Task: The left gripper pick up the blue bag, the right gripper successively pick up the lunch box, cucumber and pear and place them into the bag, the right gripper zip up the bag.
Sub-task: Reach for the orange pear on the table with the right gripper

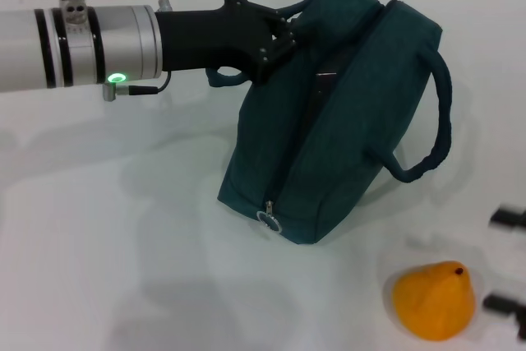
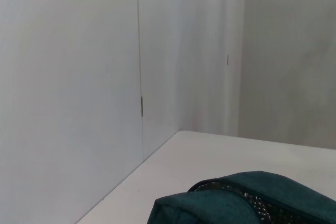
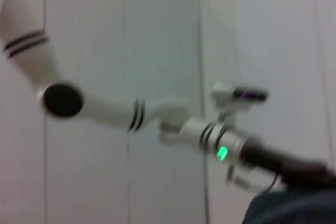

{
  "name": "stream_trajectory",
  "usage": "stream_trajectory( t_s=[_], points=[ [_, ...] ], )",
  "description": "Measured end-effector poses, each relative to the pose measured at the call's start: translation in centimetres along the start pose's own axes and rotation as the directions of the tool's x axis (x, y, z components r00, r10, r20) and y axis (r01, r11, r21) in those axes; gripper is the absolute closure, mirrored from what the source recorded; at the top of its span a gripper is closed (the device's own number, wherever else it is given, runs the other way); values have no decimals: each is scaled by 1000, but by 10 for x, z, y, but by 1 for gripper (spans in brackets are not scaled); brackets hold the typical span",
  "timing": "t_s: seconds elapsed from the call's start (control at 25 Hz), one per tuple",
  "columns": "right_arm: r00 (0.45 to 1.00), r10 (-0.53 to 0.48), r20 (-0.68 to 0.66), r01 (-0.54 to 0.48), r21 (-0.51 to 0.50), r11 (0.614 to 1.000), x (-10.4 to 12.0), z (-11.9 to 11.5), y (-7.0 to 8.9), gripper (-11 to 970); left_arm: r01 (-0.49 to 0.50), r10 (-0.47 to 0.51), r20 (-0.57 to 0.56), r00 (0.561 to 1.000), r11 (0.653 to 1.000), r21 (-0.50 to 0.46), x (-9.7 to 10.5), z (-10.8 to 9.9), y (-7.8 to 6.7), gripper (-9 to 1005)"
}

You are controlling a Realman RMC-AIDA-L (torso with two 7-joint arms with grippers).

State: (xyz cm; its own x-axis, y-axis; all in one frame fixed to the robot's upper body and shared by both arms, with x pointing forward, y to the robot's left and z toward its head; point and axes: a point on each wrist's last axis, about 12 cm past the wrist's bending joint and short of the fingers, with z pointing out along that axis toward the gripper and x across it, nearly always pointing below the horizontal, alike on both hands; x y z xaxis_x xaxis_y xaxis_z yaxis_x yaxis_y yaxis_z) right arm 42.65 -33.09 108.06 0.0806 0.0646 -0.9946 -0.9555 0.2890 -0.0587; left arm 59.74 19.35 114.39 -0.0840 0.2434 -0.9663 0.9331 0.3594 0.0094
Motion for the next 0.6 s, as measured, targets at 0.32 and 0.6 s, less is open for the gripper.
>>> stream_trajectory(
  t_s=[0.32,0.6],
  points=[
    [991,67,-117,-64,32,997,36,0,30,162,-14,14,-10,1000,1000,27,-2,6,-3,951],
    [990,79,-120,-71,71,995,41,1,30,228,-17,17,-18,1000,999,34,-1,7,-5,950]
  ],
)
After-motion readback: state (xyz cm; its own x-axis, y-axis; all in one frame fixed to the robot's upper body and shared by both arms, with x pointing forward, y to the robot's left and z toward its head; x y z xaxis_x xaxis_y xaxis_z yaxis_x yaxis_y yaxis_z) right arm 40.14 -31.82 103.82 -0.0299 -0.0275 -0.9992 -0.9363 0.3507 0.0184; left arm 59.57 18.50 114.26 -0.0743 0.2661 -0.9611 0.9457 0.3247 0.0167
